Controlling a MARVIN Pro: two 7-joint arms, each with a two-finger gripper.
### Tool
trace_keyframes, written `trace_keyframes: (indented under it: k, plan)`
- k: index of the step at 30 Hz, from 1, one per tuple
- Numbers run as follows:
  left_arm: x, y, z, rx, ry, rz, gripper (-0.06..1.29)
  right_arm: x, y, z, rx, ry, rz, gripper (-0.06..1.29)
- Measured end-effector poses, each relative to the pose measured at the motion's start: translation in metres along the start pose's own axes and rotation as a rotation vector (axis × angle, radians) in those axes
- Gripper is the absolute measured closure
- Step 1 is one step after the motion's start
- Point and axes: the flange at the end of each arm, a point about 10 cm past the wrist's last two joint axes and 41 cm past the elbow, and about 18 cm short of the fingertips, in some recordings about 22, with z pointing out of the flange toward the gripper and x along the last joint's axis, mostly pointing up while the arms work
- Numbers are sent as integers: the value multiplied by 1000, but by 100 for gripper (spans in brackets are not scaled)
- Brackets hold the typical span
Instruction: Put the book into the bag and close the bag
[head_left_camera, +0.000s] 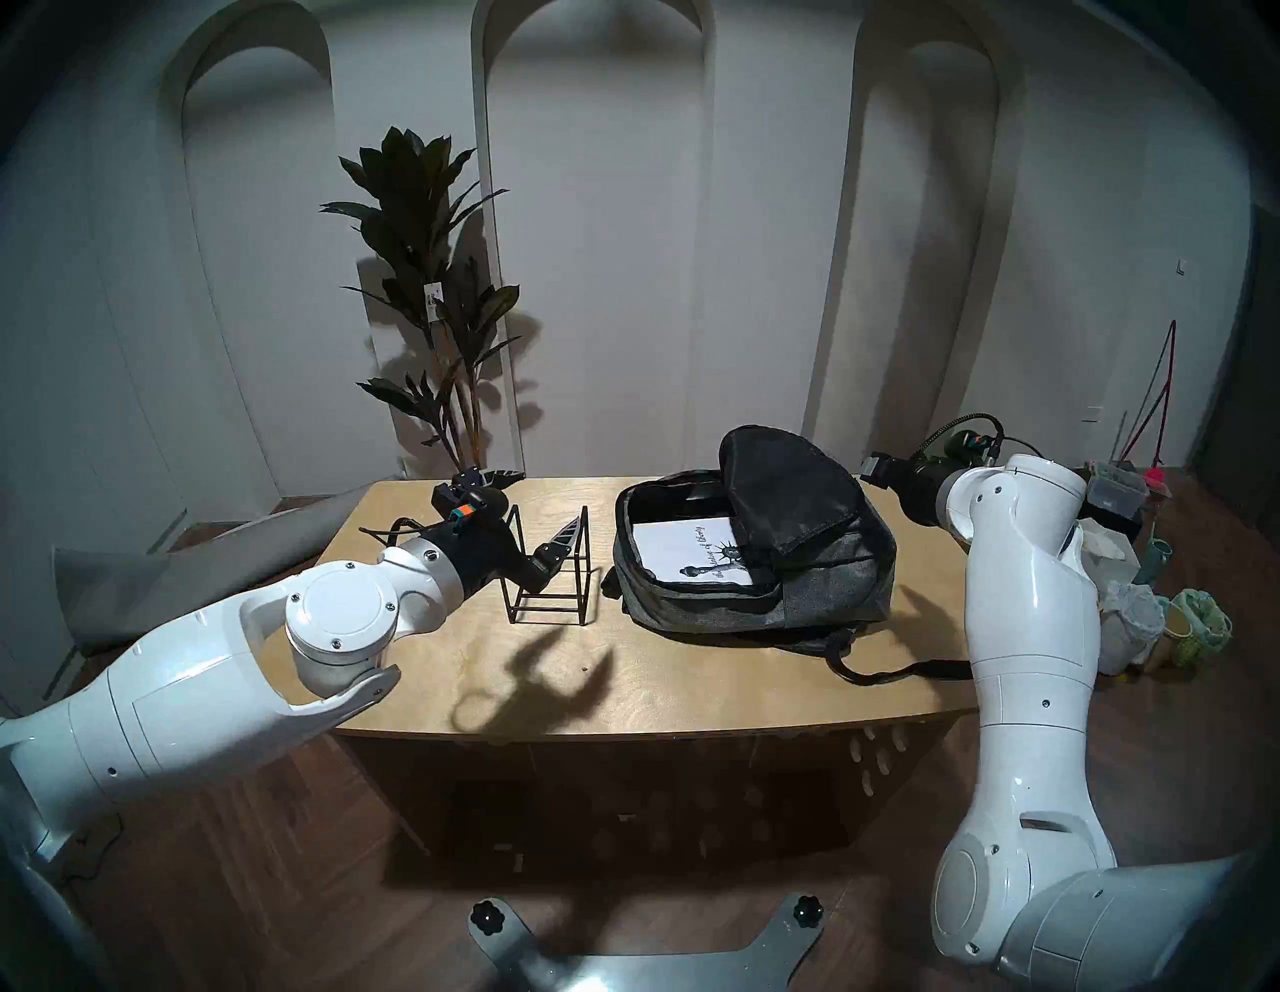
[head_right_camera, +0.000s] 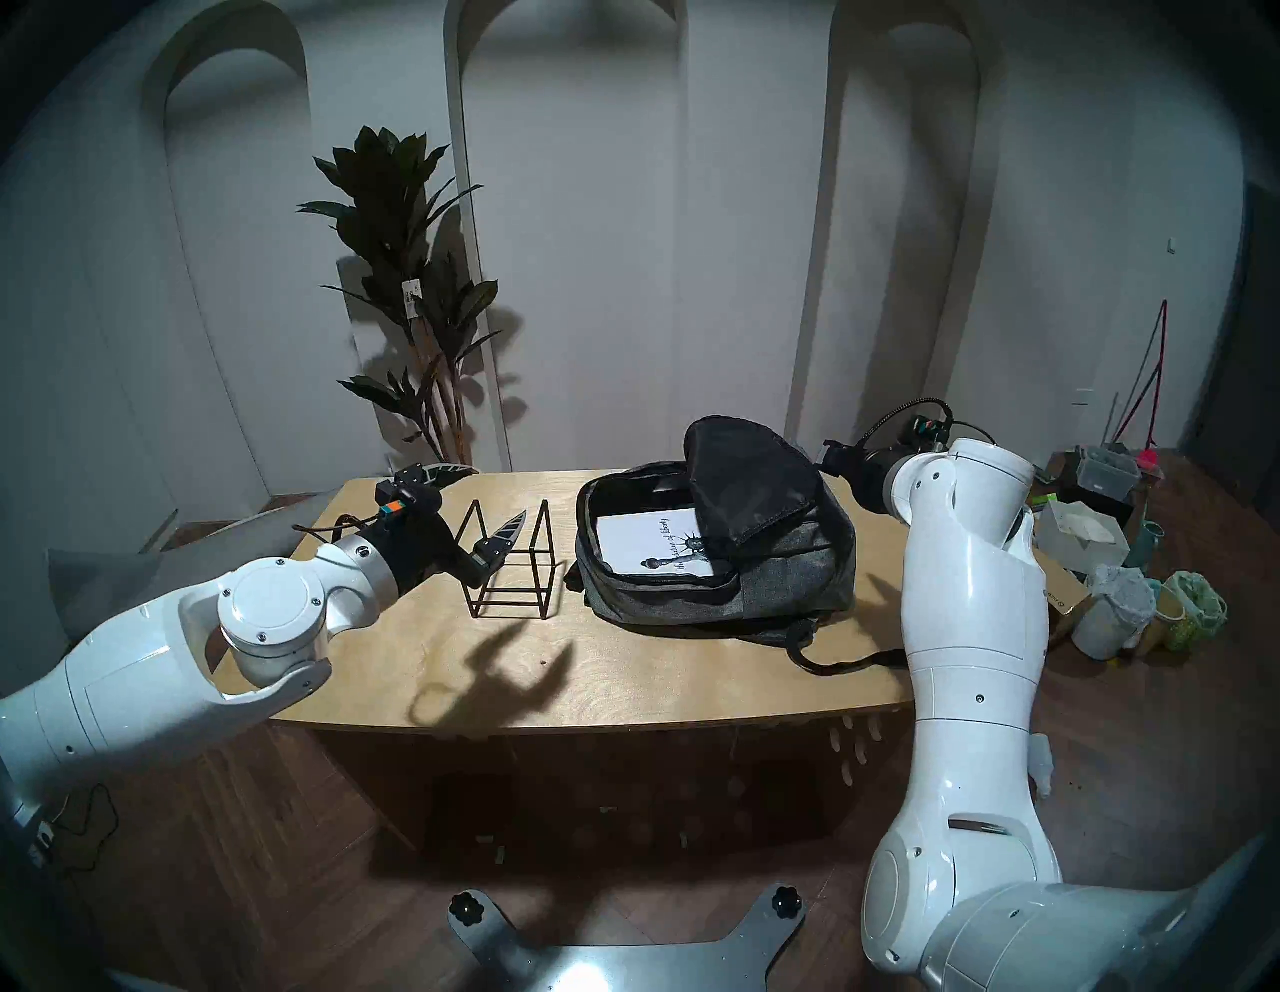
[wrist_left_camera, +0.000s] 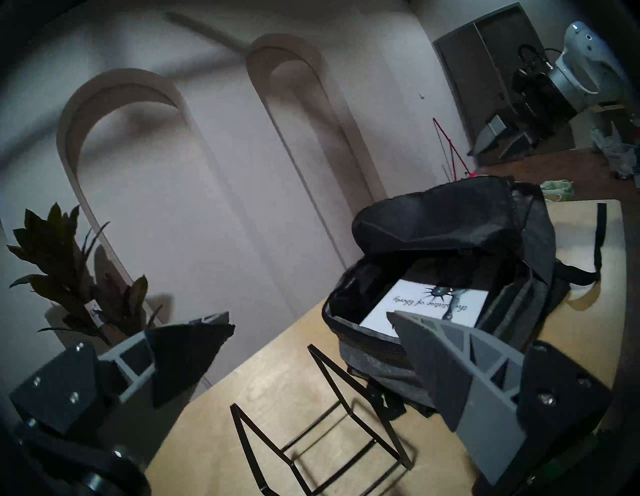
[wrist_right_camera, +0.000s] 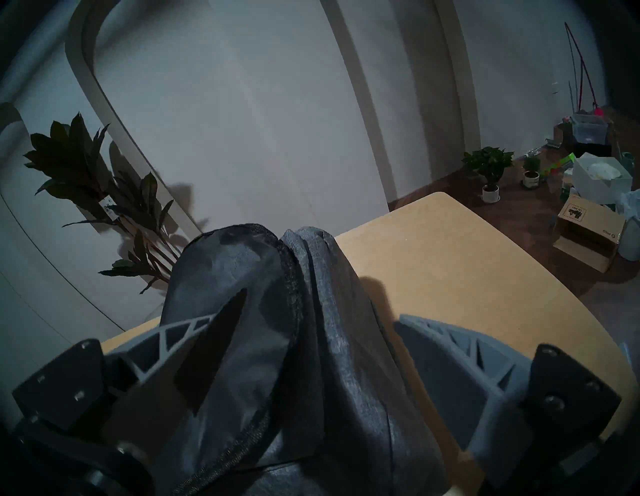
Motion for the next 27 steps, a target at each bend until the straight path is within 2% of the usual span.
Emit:
trace_keyframes:
  k: [6, 8, 11, 16, 27]
  plan:
    - [1, -5, -1, -18, -41, -23, -1, 3, -6, 2, 19, 4, 22, 0]
    - [0, -7, 1, 3, -43, -38, -1, 3, -9, 3, 28, 1, 24, 0]
    - [-5, -17, 7, 94, -40, -89, -1, 1, -16, 6, 47, -8, 27, 0]
    - [-12, -23, 11, 185, -38, -145, -1, -3, -20, 10, 60, -23, 28, 0]
    - [-18, -14, 11, 231, -44, -203, -1, -12, -23, 17, 65, -51, 28, 0]
